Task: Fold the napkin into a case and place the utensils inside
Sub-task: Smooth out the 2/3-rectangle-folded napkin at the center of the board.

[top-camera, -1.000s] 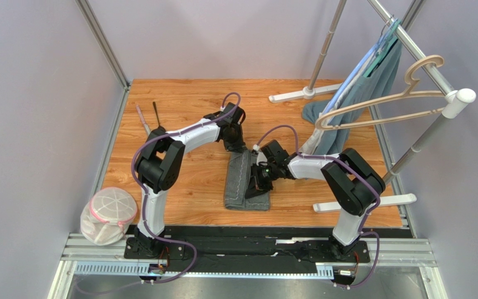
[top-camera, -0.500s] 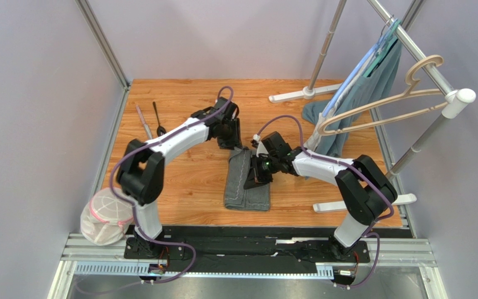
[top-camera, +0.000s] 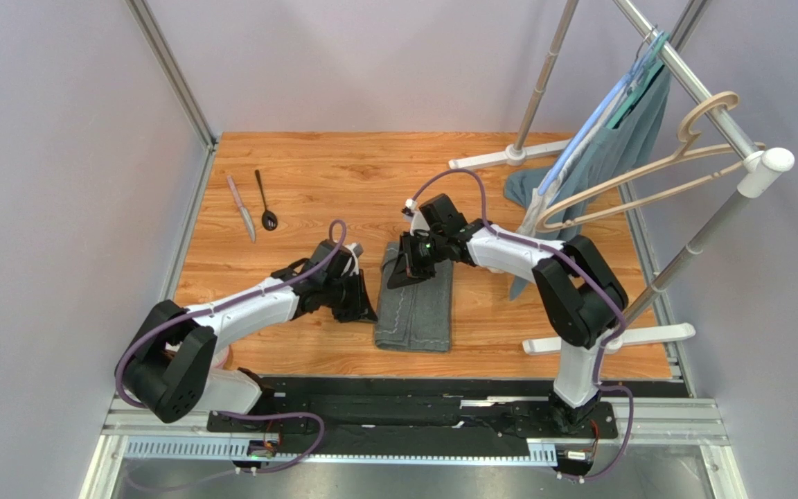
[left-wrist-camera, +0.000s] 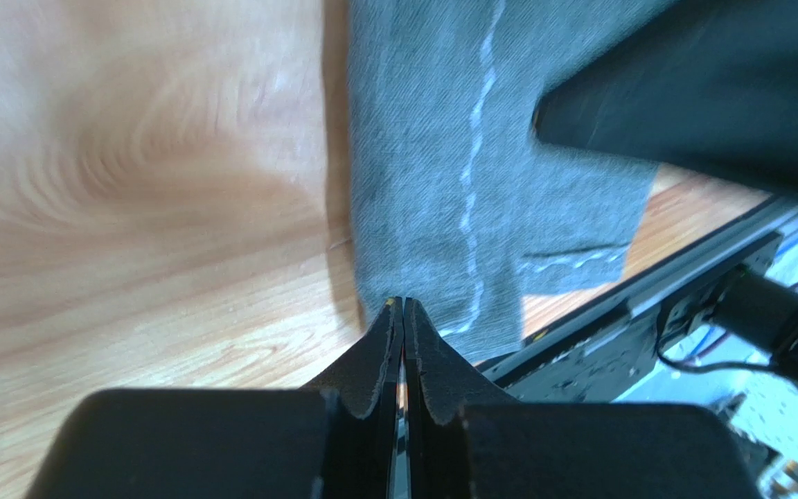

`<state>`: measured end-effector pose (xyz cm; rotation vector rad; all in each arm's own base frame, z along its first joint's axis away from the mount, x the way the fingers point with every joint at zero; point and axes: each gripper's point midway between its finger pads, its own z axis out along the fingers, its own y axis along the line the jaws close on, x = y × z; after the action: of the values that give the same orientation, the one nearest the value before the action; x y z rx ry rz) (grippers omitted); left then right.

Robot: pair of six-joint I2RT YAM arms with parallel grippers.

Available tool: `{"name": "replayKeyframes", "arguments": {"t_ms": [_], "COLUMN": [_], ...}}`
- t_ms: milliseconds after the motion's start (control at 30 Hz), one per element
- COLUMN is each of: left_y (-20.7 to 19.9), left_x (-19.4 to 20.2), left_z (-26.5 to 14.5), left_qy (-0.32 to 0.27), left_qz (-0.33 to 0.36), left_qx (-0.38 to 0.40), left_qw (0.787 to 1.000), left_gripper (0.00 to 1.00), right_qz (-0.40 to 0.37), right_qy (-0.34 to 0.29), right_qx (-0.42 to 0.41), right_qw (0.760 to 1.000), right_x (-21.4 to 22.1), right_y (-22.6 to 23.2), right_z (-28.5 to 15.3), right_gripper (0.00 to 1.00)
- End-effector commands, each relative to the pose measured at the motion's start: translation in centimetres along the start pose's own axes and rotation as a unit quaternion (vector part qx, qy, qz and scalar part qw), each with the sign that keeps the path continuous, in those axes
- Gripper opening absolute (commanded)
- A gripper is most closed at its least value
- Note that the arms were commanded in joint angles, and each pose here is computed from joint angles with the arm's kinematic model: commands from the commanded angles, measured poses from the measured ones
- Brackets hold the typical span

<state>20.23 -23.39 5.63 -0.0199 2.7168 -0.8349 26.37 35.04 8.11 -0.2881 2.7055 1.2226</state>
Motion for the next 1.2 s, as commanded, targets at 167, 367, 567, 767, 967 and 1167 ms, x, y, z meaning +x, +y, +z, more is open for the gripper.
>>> {"name": "replayKeyframes", "arguments": {"t_ms": [167, 367, 567, 767, 967, 1167], "left_y": [-4.6, -4.3, -1.1, 1.2, -1.9, -6.6], "left_x": [-1.1, 0.9, 5.4, 7.4, 5.3, 0.0], "left_z": [0.5, 1.8, 4.0, 4.9, 0.5, -3.9], "left_qy": [-0.048, -0.023, 0.021, 0.037, -0.008, -0.099], "left_qz": [0.022, 0.020, -0.006, -0.030, 0.055, 0.133], "left_qx": [0.137, 0.148, 0.109, 0.076, 0.065, 0.071], "left_qw": [0.989, 0.989, 0.994, 0.996, 0.996, 0.984], "left_gripper": [0.06, 0.06, 0.06, 0.06, 0.16, 0.44], "right_qz": [0.012, 0.032, 0.036, 0.025, 0.003, 0.034], "right_qy": [0.021, 0.032, 0.043, 0.051, -0.018, -0.083], "right_qx": [-0.061, -0.058, -0.060, -0.055, 0.035, 0.160], "right_qw": [0.998, 0.997, 0.997, 0.997, 0.999, 0.983], "right_x": [-1.7, -1.4, -1.3, -1.2, -4.8, -5.0], "right_y": [1.1, -1.0, -2.1, -2.0, -1.3, -7.5], "right_z": [3.2, 5.1, 6.3, 6.0, -1.8, -9.5], "right_gripper": [0.02, 0.01, 0.01, 0.01, 0.13, 0.69]}}
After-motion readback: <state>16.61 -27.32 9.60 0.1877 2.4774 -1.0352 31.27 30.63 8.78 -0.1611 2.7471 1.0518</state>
